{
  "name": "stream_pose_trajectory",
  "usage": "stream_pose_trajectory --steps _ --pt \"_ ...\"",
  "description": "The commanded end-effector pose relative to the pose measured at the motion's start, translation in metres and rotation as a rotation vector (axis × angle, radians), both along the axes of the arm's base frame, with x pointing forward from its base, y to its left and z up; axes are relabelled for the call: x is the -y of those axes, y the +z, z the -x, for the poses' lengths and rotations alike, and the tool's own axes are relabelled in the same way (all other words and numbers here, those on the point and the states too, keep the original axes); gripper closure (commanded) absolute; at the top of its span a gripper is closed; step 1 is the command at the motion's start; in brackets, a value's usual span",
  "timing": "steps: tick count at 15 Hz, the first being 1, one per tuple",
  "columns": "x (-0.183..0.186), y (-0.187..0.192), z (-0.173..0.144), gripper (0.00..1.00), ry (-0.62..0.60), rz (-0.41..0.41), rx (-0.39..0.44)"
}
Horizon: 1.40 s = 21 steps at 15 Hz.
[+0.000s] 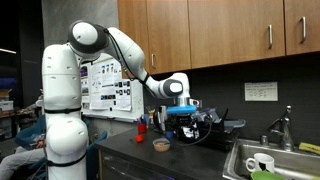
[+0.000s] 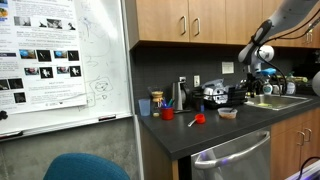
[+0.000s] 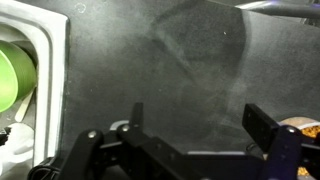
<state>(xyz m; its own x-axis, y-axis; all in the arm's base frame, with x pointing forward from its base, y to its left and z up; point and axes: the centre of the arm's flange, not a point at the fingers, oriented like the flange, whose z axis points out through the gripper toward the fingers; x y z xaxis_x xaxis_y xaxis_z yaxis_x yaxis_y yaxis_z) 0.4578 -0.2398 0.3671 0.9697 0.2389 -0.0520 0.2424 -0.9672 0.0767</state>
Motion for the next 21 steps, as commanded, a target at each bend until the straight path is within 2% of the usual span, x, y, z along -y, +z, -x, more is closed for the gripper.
stream_pose_trajectory --steps 1,10,17,21 --pt "0.000 0.000 0.000 0.00 0.000 0.000 0.000" --pt "-0.006 -0.001 0.003 0.00 0.019 -0.005 -0.011" --pt "-0.029 -0.013 0.014 0.00 0.235 0.000 -0.028" --pt "-0.037 -0.012 0.014 0.00 0.390 0.033 -0.027"
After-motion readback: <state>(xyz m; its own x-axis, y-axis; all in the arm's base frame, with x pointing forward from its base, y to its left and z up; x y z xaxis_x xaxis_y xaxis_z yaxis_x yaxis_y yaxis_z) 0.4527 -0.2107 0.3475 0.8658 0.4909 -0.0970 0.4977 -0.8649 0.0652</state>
